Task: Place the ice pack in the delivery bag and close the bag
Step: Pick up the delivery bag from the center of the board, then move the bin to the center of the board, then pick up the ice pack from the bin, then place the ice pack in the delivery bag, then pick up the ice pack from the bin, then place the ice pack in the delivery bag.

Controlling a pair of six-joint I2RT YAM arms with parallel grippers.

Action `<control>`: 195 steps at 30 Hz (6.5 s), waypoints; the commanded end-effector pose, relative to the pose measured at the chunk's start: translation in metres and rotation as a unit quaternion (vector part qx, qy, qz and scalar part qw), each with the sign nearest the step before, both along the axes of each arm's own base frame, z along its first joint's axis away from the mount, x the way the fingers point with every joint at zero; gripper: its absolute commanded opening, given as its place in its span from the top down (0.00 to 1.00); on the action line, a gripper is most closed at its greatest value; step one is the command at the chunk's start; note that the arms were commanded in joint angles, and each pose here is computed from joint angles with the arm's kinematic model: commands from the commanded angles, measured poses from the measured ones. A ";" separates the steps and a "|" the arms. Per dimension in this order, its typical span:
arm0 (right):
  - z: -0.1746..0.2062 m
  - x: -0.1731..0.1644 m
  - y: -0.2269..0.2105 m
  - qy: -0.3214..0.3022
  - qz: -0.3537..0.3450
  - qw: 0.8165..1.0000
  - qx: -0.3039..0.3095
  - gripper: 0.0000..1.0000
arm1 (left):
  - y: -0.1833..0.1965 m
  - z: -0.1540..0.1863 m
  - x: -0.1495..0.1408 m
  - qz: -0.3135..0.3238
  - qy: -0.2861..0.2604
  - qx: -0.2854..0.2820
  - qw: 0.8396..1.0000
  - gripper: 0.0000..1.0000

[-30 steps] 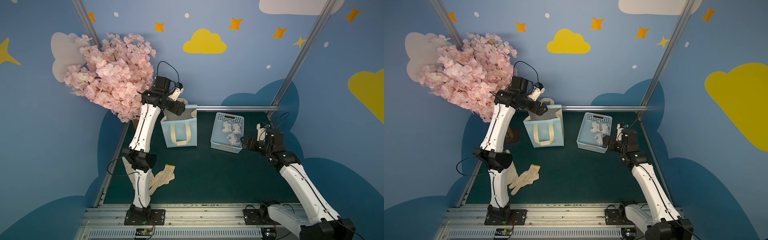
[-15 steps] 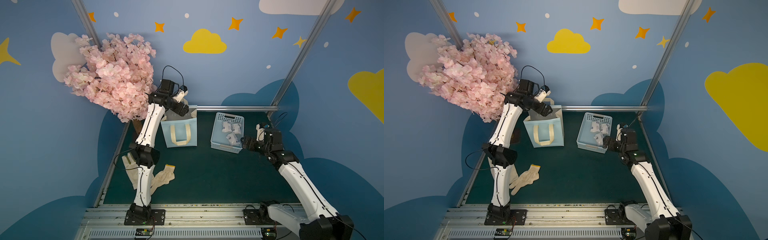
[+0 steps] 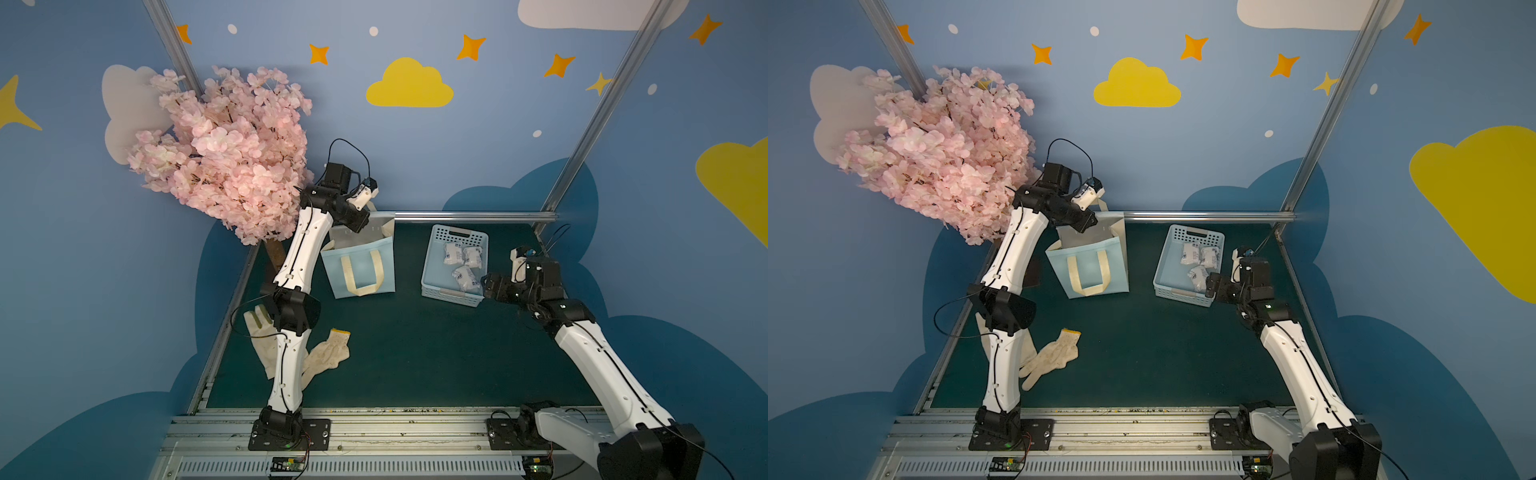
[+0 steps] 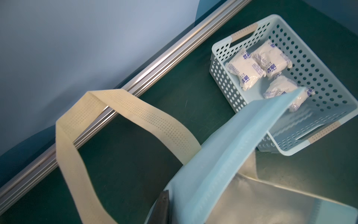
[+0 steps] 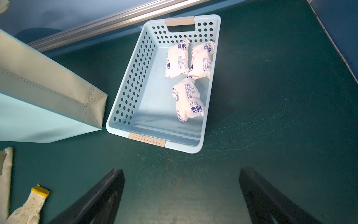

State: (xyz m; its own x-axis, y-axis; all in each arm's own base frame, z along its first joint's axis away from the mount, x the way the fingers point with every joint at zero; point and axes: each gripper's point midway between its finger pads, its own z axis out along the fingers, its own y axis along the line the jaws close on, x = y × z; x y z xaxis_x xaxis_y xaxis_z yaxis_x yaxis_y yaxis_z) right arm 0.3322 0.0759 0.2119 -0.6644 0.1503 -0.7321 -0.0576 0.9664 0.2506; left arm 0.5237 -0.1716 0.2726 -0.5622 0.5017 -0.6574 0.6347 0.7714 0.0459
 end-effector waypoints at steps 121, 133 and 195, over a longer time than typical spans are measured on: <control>0.138 -0.029 0.213 -0.080 0.375 0.923 0.033 0.58 | -0.112 0.019 -0.159 0.140 0.295 -0.293 0.899 0.97; 0.153 0.001 0.143 -0.072 0.272 0.960 -0.005 0.07 | -0.105 0.015 -0.157 0.151 0.287 -0.281 0.903 0.97; 0.150 0.017 0.142 -0.103 0.240 0.965 -0.028 0.63 | -0.115 0.013 -0.154 0.136 0.299 -0.289 0.899 0.97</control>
